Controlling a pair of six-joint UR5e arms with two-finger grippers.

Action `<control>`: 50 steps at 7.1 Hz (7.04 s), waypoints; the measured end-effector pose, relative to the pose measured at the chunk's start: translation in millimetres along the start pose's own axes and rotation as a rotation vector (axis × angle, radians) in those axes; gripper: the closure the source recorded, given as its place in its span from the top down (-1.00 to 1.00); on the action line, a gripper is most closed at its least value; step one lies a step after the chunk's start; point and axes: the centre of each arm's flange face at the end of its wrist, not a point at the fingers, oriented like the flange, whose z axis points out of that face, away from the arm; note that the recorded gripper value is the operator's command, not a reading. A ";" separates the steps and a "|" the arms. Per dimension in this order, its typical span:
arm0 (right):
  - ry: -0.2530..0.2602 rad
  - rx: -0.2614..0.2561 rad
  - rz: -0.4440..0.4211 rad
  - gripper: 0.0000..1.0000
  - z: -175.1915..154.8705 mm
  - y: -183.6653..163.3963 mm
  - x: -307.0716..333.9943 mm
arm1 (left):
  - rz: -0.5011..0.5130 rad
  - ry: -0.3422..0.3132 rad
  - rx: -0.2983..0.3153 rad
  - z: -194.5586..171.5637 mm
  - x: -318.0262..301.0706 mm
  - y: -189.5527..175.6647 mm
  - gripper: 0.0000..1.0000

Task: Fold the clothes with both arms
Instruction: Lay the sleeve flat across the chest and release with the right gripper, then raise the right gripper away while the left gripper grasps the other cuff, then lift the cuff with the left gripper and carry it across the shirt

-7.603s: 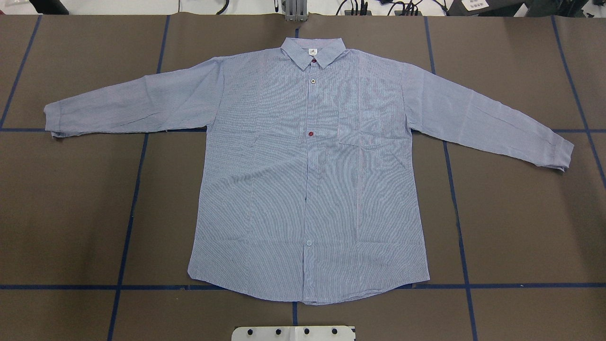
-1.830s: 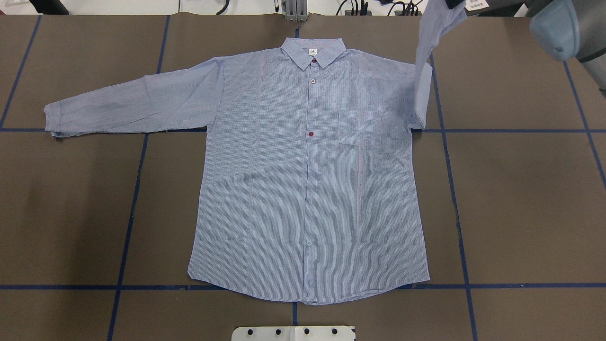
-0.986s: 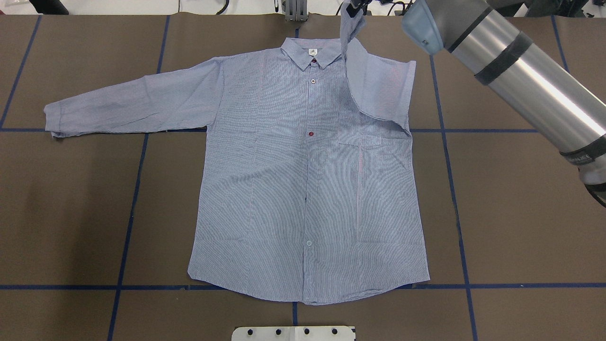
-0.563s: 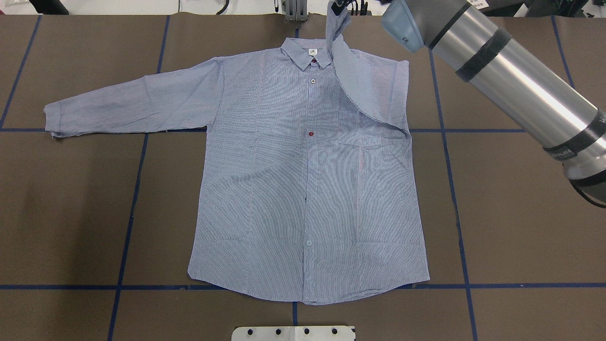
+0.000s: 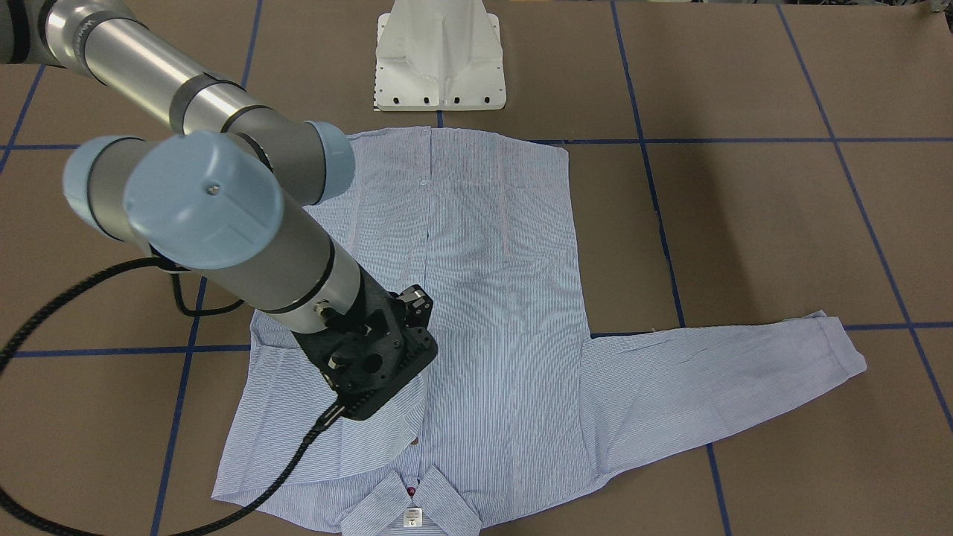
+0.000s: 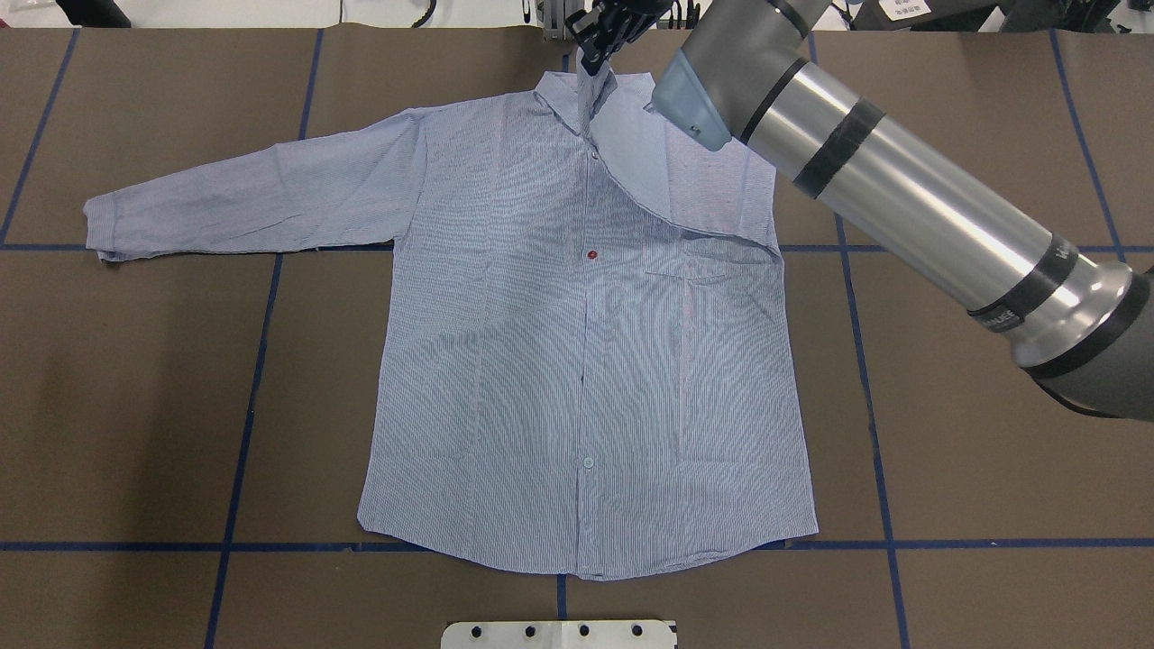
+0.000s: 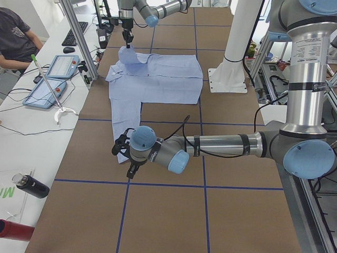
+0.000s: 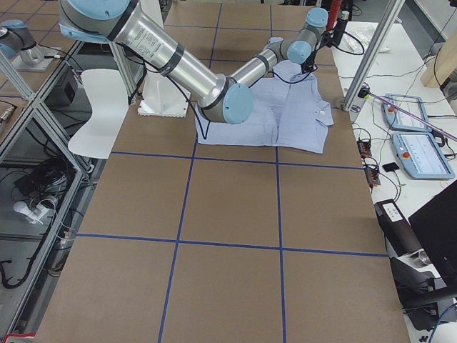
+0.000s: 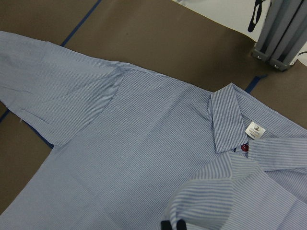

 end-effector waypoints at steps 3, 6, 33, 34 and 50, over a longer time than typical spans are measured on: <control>0.147 0.022 -0.037 -1.00 102.7 -4.1 -41.5 | -0.002 -0.001 -0.002 0.9 -1.2 1.0 1.00; 0.241 0.080 -0.053 0.89 156.3 -2.8 -86.5 | -0.004 0.000 -0.003 1.5 -1.8 2.1 1.00; 0.316 -0.204 0.387 0.99 -83.1 138.8 39.1 | -0.330 -0.191 0.073 215.2 104.6 -71.7 0.22; 0.316 -0.204 0.388 0.99 -83.0 139.1 39.4 | -0.329 -0.190 0.072 216.2 106.1 -71.7 -0.04; 0.337 -0.214 0.458 0.99 -114.5 215.8 104.5 | -0.340 -0.026 0.132 99.5 152.7 -140.6 -1.00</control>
